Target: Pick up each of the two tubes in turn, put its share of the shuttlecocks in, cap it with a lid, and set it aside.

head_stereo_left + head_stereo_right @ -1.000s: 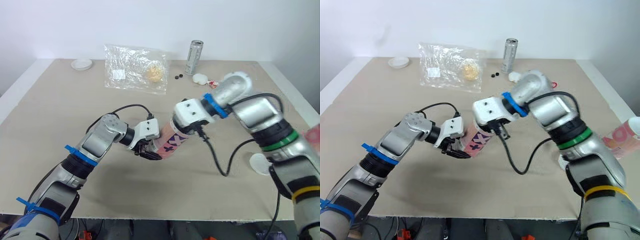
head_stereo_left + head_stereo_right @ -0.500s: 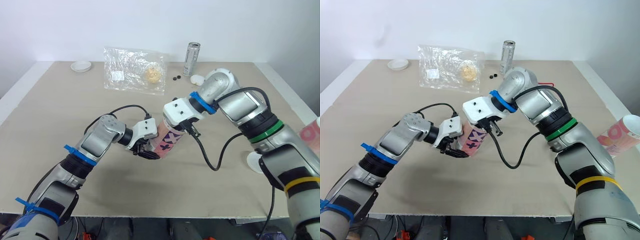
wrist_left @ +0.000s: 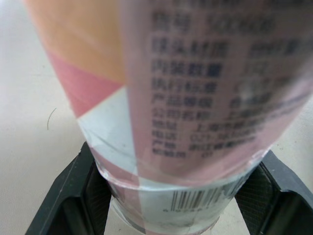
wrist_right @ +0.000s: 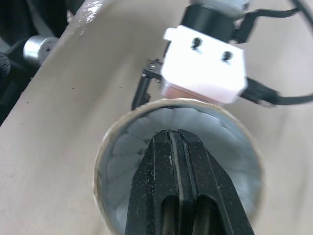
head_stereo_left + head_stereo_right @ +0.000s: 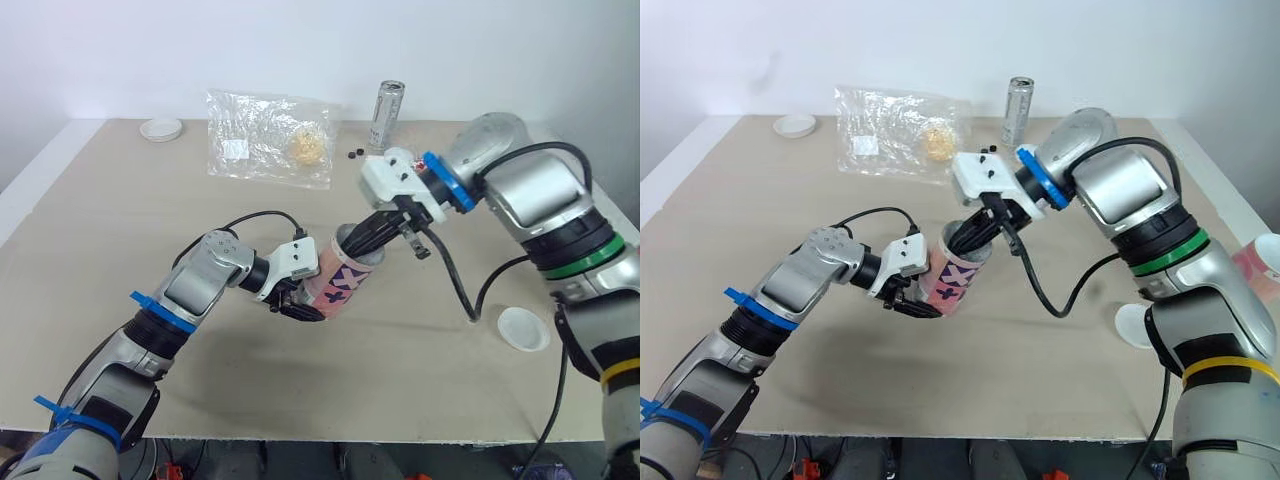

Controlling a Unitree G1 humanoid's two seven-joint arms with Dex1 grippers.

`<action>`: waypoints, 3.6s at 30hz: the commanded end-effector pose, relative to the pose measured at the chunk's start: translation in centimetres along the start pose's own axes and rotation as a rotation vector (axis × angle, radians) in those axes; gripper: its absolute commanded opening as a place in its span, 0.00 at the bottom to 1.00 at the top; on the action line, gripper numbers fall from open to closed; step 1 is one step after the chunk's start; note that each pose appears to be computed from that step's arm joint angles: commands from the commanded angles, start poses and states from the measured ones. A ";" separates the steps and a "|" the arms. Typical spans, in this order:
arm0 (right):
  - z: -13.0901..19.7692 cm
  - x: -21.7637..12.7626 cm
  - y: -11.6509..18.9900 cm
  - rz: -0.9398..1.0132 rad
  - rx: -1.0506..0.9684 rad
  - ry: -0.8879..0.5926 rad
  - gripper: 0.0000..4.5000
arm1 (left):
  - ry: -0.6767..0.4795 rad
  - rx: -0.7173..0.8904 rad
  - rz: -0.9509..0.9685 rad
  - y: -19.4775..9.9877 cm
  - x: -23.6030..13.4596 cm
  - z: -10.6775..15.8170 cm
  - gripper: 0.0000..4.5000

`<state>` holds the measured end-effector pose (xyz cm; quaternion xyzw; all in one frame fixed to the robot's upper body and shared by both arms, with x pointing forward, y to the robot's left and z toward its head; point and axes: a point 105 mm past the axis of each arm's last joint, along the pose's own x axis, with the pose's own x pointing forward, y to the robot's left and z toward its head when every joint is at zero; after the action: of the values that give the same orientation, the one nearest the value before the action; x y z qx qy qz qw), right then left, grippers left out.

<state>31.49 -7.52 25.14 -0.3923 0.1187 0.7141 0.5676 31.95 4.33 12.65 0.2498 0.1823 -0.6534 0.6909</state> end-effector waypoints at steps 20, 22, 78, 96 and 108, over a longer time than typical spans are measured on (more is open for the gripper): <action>-6.8 -9.1 5.9 -0.748 0.507 -0.165 0.01 | -0.494 0.012 0.301 0.7 1.2 0.8 0.65; -8.6 -9.1 7.1 -0.799 0.567 -0.107 0.01 | -0.490 0.023 0.294 0.0 2.1 0.1 0.65; -20.2 -6.9 17.3 -0.749 1.019 0.336 0.01 | -0.418 -0.026 0.184 -1.4 4.7 -1.3 0.65; -4.6 -8.0 8.0 -0.483 0.231 0.120 0.01 | -0.381 -0.016 0.163 -0.6 5.2 -1.5 0.65; 3.2 -5.4 6.6 -0.162 -0.168 0.081 0.01 | -0.301 -0.017 0.033 -1.8 5.5 -1.9 0.65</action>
<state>24.84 -11.78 28.53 -0.4587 0.0592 0.6526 0.6002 31.39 0.47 9.33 0.1349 0.0367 -0.6597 0.7384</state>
